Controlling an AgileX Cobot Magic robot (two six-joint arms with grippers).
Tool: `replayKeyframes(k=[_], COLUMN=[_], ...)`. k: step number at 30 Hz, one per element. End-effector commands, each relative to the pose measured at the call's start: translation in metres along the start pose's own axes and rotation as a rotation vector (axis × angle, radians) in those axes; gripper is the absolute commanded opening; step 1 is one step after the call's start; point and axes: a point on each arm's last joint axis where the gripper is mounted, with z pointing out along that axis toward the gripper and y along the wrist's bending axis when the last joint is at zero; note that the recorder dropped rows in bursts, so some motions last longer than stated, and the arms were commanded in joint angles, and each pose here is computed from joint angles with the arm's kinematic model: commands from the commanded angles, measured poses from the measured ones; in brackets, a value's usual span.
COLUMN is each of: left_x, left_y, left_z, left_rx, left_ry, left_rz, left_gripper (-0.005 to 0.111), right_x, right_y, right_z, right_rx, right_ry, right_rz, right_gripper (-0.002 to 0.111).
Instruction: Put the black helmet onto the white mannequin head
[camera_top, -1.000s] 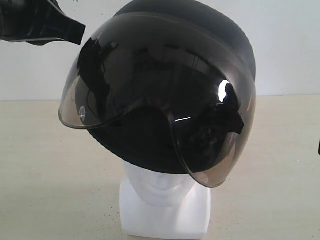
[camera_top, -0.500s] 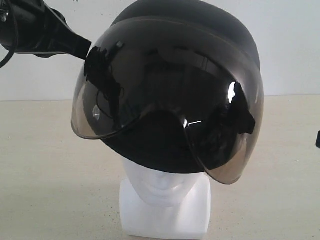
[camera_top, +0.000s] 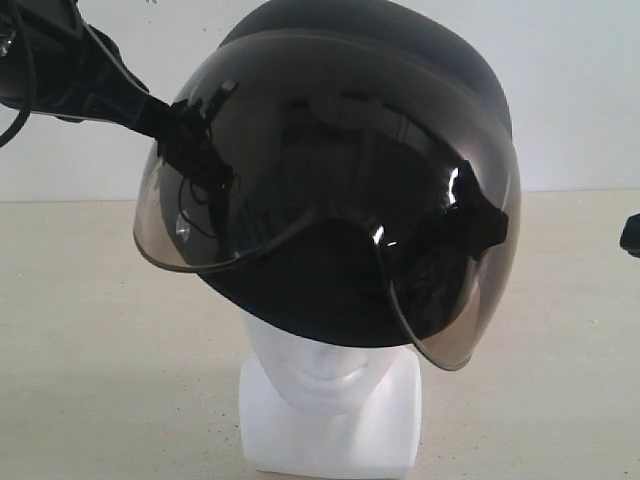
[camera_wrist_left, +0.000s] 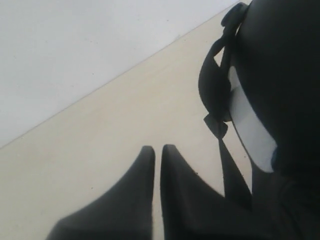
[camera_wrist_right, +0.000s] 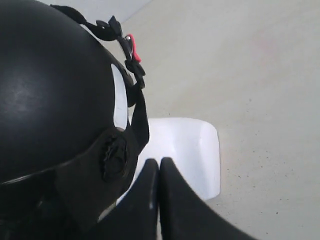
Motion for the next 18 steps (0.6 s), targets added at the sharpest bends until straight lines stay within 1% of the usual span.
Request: replayKeyframes(k=[1, 8, 14, 18], left_x=[-0.001, -0.001, 0.001, 0.001], left_y=[0.002, 0.001, -0.001, 0.000], left_z=[0.001, 0.005, 0.012, 0.012], left_rx=[-0.015, -0.013, -0.009, -0.017], left_ry=[0.006, 0.013, 0.034, 0.034], left_rz=[0.005, 0.007, 0.000, 0.010], left_gripper=[0.004, 0.004, 0.004, 0.004], right_x=[-0.003, -0.001, 0.001, 0.001], right_y=[0.003, 0.005, 0.008, 0.011], right_z=[0.010, 0.038, 0.060, 0.065], right_rx=[-0.030, -0.025, -0.030, -0.046], right_ry=[0.050, 0.150, 0.194, 0.182], right_rz=[0.051, 0.051, 0.067, 0.075], right_gripper=[0.000, 0.000, 0.000, 0.000])
